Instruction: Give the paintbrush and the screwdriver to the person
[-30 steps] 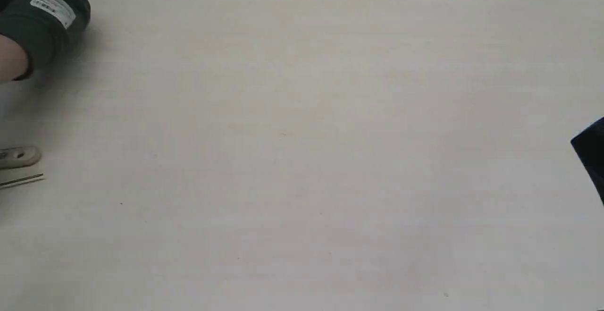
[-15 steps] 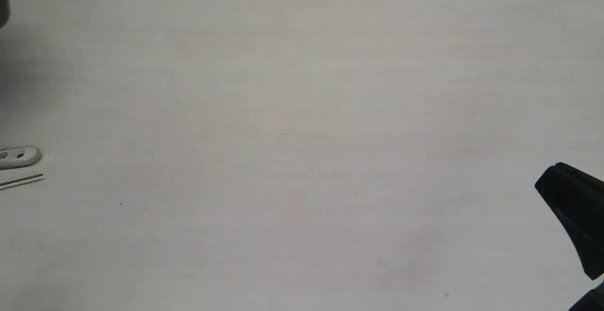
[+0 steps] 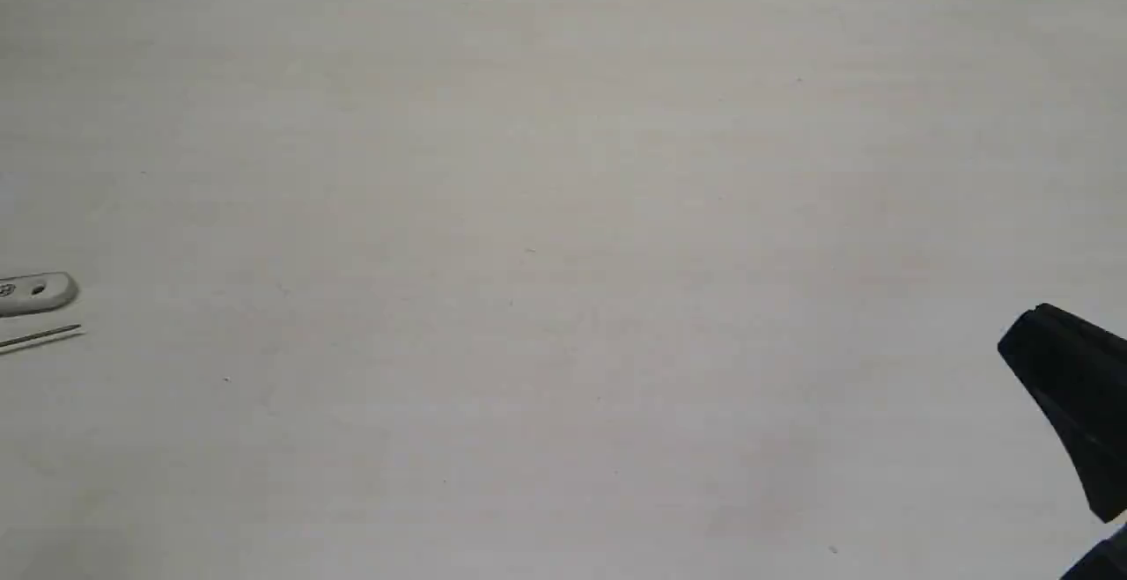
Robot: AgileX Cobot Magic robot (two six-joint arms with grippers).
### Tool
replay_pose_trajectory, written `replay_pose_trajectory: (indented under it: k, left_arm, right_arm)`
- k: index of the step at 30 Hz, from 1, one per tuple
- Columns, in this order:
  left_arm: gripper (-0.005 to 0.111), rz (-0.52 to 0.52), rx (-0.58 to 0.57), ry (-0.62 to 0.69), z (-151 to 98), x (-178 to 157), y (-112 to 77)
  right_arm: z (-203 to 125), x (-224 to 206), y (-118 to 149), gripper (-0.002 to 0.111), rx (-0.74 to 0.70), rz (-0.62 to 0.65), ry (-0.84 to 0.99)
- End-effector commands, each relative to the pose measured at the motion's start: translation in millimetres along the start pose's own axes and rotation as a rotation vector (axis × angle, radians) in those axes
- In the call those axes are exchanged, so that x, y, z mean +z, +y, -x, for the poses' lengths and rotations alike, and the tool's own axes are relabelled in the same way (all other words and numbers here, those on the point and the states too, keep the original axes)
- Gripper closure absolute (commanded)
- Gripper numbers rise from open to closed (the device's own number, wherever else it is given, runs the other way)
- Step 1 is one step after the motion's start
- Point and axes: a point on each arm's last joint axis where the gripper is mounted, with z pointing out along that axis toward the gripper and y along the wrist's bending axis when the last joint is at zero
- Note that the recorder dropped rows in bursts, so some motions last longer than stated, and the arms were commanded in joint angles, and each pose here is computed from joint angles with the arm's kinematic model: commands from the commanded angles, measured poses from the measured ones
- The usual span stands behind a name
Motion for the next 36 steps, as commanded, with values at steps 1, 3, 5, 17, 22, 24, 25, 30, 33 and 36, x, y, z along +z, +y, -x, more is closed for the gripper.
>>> replay_pose_trajectory:
  k: [1, 3, 5, 17, 22, 24, 25, 30, 33, 36]
  left_arm:
    - [0.107, -0.006, -0.003, -0.011, 0, 0, -0.4]
    - [0.107, -0.006, -0.003, -0.011, 0, 0, -0.4]
    - [0.107, -0.007, -0.006, -0.009, 0, 0, -0.4]
    - [0.107, -0.007, -0.006, -0.009, 0, 0, -0.4]
    - [0.107, -0.007, -0.006, -0.009, 0, 0, -0.4]
    - [0.107, -0.007, -0.006, -0.009, 0, 0, -0.4]
    - [0.107, -0.007, -0.006, -0.009, 0, 0, -0.4]
    - [0.107, -0.007, -0.006, -0.009, 0, 0, -0.4]
    - [0.107, -0.007, -0.006, -0.009, 0, 0, -0.4]
    - [0.107, -0.006, -0.002, -0.011, 0, 0, -0.3]
  right_arm:
    - [-1, 0, -1, 0.104, -0.037, -0.008, 0.007]
    - [-1, 0, -1, 0.104, -0.06, -0.01, 0.006]
    - [-1, 0, -1, 0.104, -0.086, -0.013, 0.006]
    - [-5, -10, -16, 0.104, -0.107, -0.251, 0.002]
    - [-6, -12, -22, 0.104, -0.089, -0.351, 0.006]
    - [-7, -13, -24, 0.104, -0.081, -0.389, 0.018]
    - [-8, -13, -25, 0.104, -0.077, -0.406, 0.022]
    - [-10, -15, -28, 0.104, -0.069, -0.455, 0.05]
    - [-11, -15, -28, 0.104, -0.071, -0.46, 0.062]
    - [-11, -15, -29, 0.104, -0.086, -0.465, 0.064]
